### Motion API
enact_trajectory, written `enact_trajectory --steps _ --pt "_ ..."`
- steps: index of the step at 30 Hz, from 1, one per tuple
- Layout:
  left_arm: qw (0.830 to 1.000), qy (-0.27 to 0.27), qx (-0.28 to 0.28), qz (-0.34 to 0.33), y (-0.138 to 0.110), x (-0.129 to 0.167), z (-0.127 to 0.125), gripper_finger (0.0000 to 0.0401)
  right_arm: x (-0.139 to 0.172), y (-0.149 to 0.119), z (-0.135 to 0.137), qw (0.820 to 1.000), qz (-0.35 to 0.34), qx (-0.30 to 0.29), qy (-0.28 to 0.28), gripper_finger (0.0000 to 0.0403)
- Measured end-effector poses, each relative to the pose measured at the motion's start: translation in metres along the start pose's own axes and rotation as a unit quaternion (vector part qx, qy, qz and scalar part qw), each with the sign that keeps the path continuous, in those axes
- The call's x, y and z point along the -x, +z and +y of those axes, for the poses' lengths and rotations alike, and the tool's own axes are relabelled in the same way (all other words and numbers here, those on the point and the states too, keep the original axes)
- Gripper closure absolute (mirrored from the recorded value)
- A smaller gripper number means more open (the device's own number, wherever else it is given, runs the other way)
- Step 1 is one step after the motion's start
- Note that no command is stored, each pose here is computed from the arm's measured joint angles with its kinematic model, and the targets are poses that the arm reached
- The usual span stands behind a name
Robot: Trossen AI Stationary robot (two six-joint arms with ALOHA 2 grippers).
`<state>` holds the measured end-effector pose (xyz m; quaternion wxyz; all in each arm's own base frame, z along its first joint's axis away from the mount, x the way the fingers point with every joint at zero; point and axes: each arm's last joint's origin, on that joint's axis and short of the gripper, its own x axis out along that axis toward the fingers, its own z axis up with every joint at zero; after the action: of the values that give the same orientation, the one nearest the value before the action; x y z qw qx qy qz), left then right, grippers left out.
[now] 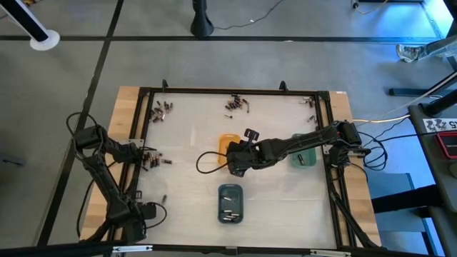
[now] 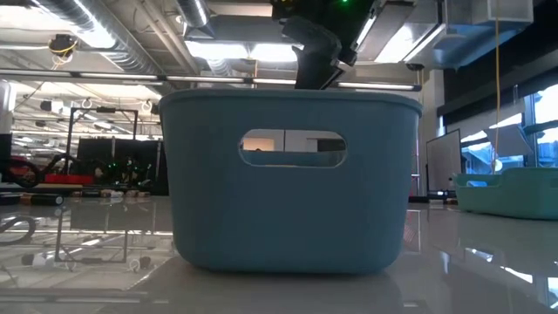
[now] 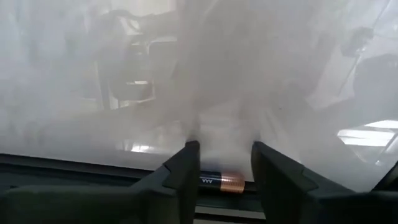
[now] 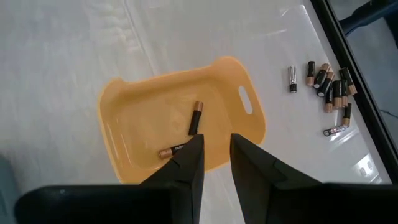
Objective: Sort batteries
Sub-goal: Put the bottom left duracell AAA battery into the yellow bin
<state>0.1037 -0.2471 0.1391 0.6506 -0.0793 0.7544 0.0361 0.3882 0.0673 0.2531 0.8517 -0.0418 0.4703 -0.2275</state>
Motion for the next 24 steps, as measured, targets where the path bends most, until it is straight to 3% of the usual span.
enact_trajectory --steps 5,10,16,24 --pt "1.0 0.003 -0.001 0.0 -0.0001 0.0 0.0006 0.0297 0.0 -0.0001 0.0002 1.0 0.001 0.0 0.004 0.0323" --pt "1.0 0.005 0.003 0.0 0.0 0.0 0.001 0.0292 0.0 0.0 0.0002 1.0 0.001 0.0 0.004 0.0323" --pt "1.0 0.004 0.014 0.012 0.0036 0.0007 0.0026 0.0252 0.0 -0.0001 0.0006 1.0 0.004 0.0 0.011 0.0323" --pt "1.0 0.003 -0.019 0.023 0.0077 0.0015 0.0046 0.018 0.0 0.0003 0.0011 1.0 0.003 -0.001 0.017 0.0323"
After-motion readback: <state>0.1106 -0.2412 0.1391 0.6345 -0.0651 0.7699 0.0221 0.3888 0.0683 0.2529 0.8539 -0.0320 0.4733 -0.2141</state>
